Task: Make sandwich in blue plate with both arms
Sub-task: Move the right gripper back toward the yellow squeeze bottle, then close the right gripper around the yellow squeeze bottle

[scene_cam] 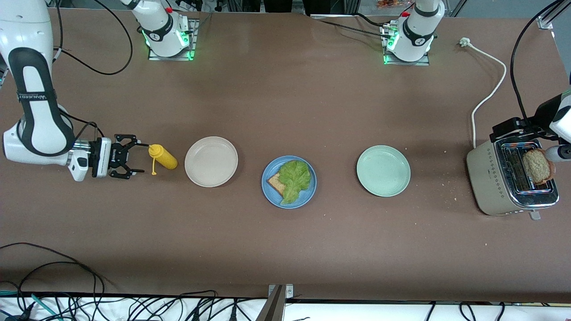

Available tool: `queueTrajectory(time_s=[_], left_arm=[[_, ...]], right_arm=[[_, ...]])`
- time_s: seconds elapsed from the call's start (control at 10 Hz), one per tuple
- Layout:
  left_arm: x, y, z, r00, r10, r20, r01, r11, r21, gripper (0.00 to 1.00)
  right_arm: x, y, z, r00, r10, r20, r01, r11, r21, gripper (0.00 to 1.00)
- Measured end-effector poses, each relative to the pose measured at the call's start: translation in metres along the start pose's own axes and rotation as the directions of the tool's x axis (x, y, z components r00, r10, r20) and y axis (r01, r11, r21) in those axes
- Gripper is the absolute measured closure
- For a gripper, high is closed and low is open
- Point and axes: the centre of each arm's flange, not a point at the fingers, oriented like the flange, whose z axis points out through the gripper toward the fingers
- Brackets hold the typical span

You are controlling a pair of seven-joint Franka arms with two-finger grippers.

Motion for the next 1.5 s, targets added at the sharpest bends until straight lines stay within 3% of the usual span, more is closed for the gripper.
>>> queueTrajectory(time_s=[0.3,0.6,0.9,1.1,1.4,1.5], left_arm=[[0.000,0.000,0.000,1.000,0.000,0.000,0.000,1.000,0.000,0.00],[0.000,0.000,0.000,1.000,0.000,0.000,0.000,1.000,0.000,0.00],[0.000,0.000,0.000,1.000,0.000,0.000,0.000,1.000,0.000,0.00],[0.000,0.000,0.000,1.000,0.000,0.000,0.000,1.000,0.000,0.00],[0.000,0.000,0.000,1.000,0.000,0.000,0.000,1.000,0.000,0.00],[0.000,0.000,0.000,1.000,0.000,0.000,0.000,1.000,0.000,0.00]], right_arm=[[-0.008,-0.009,0.022,0.982,-0.109,-0.154,0.124,0.988,0.095,0.00],[-0.016,-0.008,0.039,0.941,-0.202,-0.270,0.228,0.971,0.070,0.00],[-0.019,-0.006,0.048,0.913,-0.245,-0.327,0.269,0.962,0.032,0.00],[-0.019,-0.005,0.053,0.906,-0.241,-0.347,0.264,0.964,0.020,0.08],[-0.018,-0.004,0.053,0.904,-0.240,-0.355,0.261,0.965,0.011,0.49],[-0.016,-0.002,0.052,0.907,-0.229,-0.353,0.250,0.968,0.013,0.59]])
